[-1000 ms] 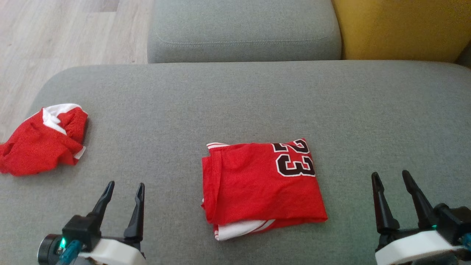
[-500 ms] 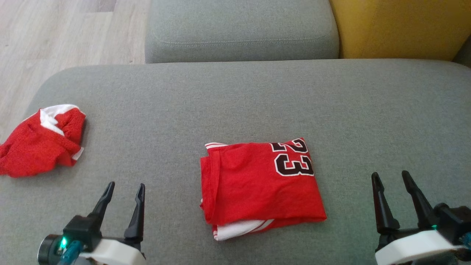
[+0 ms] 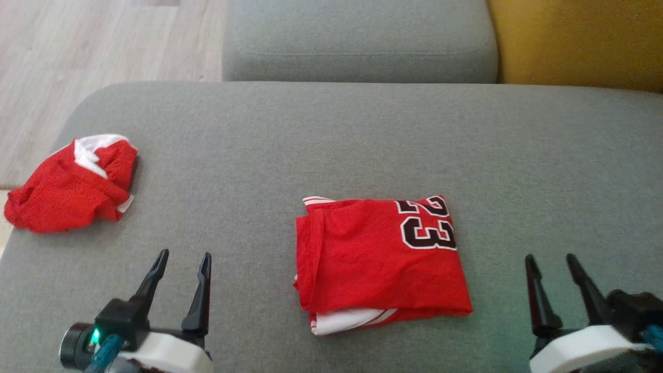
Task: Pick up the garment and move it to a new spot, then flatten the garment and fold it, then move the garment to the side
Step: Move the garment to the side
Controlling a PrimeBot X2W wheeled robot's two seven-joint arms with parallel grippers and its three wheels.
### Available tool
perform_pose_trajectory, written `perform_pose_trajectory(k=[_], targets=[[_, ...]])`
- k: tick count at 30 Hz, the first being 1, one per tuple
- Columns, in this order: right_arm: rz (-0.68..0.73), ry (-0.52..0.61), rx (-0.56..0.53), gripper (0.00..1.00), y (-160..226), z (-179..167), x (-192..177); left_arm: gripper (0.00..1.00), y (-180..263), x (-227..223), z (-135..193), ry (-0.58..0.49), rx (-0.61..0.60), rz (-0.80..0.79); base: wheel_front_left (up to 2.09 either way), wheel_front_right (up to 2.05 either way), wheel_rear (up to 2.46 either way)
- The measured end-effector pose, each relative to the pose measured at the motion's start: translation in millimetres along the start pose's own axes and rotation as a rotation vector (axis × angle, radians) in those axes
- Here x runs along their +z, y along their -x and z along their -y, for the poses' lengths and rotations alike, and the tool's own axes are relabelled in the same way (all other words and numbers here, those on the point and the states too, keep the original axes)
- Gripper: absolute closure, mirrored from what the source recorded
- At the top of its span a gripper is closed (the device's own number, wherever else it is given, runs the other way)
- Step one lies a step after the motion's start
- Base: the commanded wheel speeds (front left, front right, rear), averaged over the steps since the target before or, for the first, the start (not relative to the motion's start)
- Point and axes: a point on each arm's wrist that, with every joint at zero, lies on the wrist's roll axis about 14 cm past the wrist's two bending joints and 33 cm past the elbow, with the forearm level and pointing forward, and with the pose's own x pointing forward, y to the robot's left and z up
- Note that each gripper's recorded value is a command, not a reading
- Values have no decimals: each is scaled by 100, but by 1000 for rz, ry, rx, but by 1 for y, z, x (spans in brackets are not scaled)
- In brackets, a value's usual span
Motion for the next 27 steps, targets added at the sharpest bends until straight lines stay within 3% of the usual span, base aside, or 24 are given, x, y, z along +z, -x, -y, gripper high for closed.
perform_pose_trajectory(k=[10,19,20,21,27], targets=[[-158,16,115,0,-60,-34,-38,0,-24,12,-9,7,26,46,0,0,0],[-502,18,164,0,-74,-47,-112,0,-31,-8,-20,18,70,-8,0,0,0],[-510,10,168,44,-76,-49,-112,0,-33,-9,-20,20,71,-11,0,0,0],[-516,5,171,100,-77,-49,-112,0,-35,-10,-20,21,71,-12,0,0,0],[-502,4,177,100,-77,-51,-106,0,-43,-12,-15,23,52,-11,0,0,0]])
